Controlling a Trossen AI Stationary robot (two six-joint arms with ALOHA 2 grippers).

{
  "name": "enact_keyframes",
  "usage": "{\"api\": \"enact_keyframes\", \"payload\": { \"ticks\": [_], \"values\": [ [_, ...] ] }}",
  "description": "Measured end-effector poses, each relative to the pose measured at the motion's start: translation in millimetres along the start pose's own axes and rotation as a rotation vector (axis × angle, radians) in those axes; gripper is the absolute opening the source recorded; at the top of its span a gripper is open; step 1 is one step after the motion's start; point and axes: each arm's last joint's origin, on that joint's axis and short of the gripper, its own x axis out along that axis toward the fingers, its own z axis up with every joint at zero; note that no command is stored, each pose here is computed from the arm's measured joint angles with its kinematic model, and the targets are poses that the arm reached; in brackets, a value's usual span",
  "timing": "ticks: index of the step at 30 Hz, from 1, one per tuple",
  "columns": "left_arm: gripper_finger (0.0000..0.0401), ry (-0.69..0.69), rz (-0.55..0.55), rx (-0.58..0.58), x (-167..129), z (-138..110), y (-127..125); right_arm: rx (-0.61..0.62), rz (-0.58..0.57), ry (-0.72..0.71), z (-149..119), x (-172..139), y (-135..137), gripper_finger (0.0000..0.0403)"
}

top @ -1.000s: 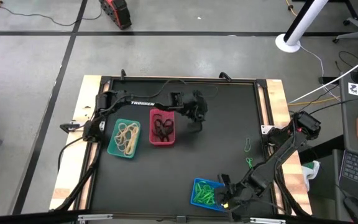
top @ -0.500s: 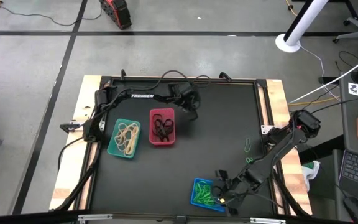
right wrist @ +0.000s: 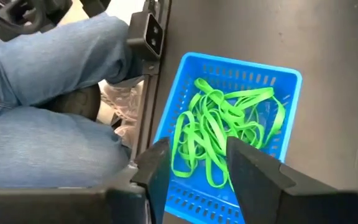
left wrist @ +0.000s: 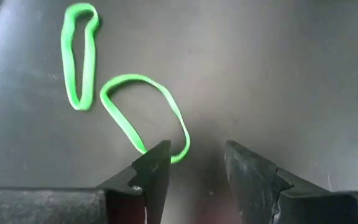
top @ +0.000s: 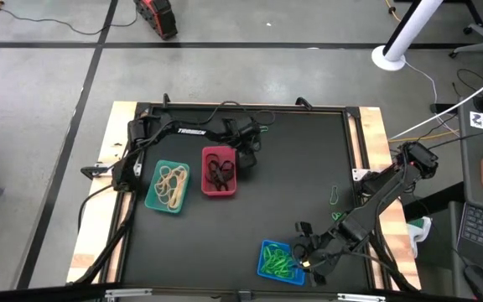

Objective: Sort rubber bands into baskets
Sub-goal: Put the green rubber band into the blue bin

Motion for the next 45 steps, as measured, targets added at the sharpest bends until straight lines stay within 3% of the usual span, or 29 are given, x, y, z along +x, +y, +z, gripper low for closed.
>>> {"api": "enact_keyframes", "payload": {
  "ticks": [13,21,24,30,40,45],
  "values": [
    [0.0150,-0.148,0.020,0.037,-0.8,13.7,0.0,0.000,-0.007,-0.002,0.1,0.3,-0.7,0.0157],
    [0.0150,-0.098,0.038,0.018,18.7,5.3,-3.2,0.000,-0.007,-0.002,0.0,0.5,-0.5,0.0157],
    [0.0150,-0.119,0.101,-0.007,18.3,7.6,-1.6,-0.001,-0.007,-0.001,-0.2,0.6,-0.4,0.0157],
    [0.0150,-0.108,0.109,-0.019,18.8,6.4,2.5,-0.001,-0.006,-0.002,-0.1,0.7,-0.3,0.0157],
    [0.0150,-0.058,0.092,0.091,18.7,2.0,-7.0,-0.001,-0.006,-0.003,-0.1,0.7,-0.2,0.0157],
    [0.0151,-0.047,0.092,0.092,18.8,1.0,-6.1,-0.001,-0.005,-0.003,-0.1,0.7,0.0,0.0157]
  ]
}}
